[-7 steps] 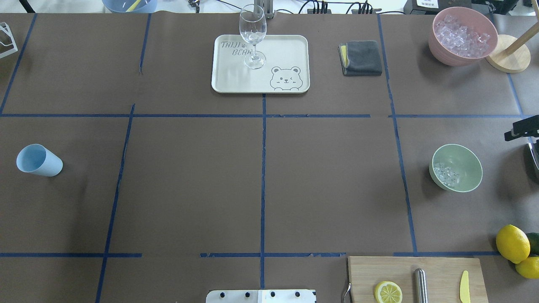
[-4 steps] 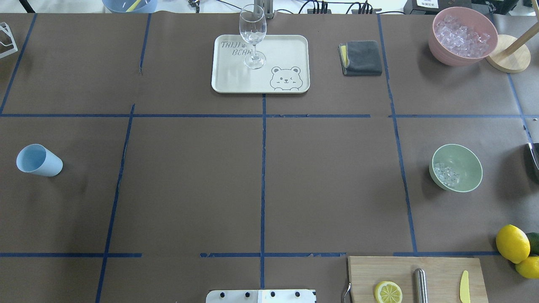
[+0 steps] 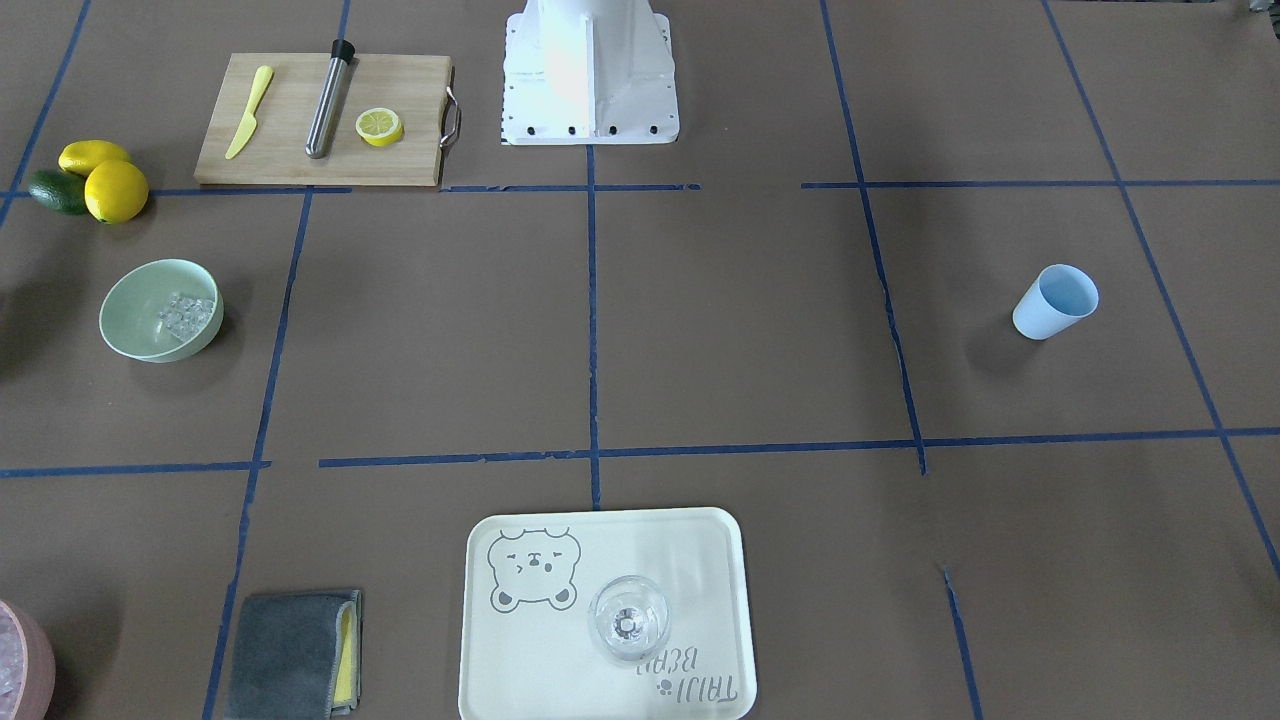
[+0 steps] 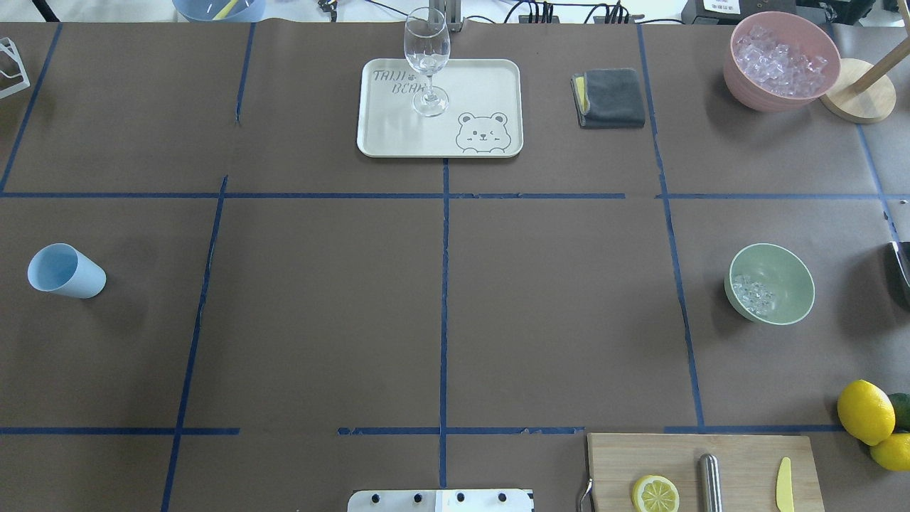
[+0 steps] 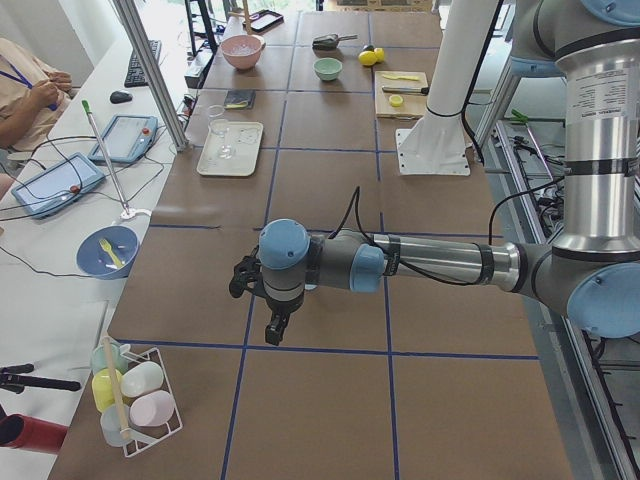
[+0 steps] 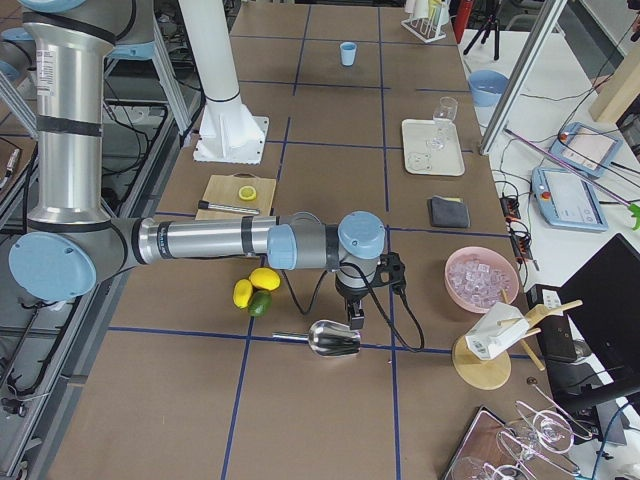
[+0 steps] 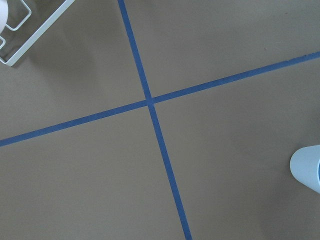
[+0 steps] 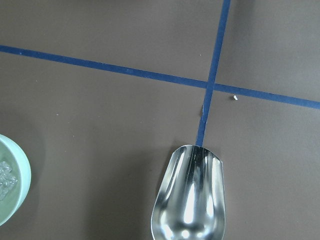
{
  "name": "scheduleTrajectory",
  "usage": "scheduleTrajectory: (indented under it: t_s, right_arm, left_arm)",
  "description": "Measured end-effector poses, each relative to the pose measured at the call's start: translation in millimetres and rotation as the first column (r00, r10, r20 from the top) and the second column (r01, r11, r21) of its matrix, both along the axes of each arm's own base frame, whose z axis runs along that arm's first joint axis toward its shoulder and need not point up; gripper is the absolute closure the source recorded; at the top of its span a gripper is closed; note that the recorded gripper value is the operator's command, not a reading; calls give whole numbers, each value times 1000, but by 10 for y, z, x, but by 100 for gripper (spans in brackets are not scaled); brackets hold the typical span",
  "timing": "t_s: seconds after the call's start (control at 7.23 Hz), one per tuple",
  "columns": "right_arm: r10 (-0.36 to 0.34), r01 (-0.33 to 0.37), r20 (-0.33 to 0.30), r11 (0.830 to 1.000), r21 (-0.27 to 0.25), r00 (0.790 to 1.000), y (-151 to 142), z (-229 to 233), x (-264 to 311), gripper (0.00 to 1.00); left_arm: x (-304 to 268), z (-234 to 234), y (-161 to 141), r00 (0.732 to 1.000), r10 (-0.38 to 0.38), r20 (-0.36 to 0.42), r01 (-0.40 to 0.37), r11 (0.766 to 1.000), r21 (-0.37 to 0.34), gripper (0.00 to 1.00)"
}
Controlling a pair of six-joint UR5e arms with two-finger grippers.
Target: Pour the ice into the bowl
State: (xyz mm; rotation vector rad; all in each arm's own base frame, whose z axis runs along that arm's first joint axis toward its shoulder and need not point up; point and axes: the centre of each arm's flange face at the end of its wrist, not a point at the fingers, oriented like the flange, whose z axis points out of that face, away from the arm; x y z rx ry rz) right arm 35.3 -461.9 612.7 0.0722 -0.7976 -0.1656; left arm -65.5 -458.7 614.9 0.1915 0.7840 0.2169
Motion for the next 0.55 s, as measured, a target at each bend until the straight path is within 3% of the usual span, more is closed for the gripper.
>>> scheduleTrajectory:
  t_s: [0.55]
  right_arm:
    - [-43, 43, 0, 999, 8, 999, -112, -86, -223, 0]
  left_arm:
    - [16, 158, 100, 1000, 5, -8, -6, 999, -34, 0]
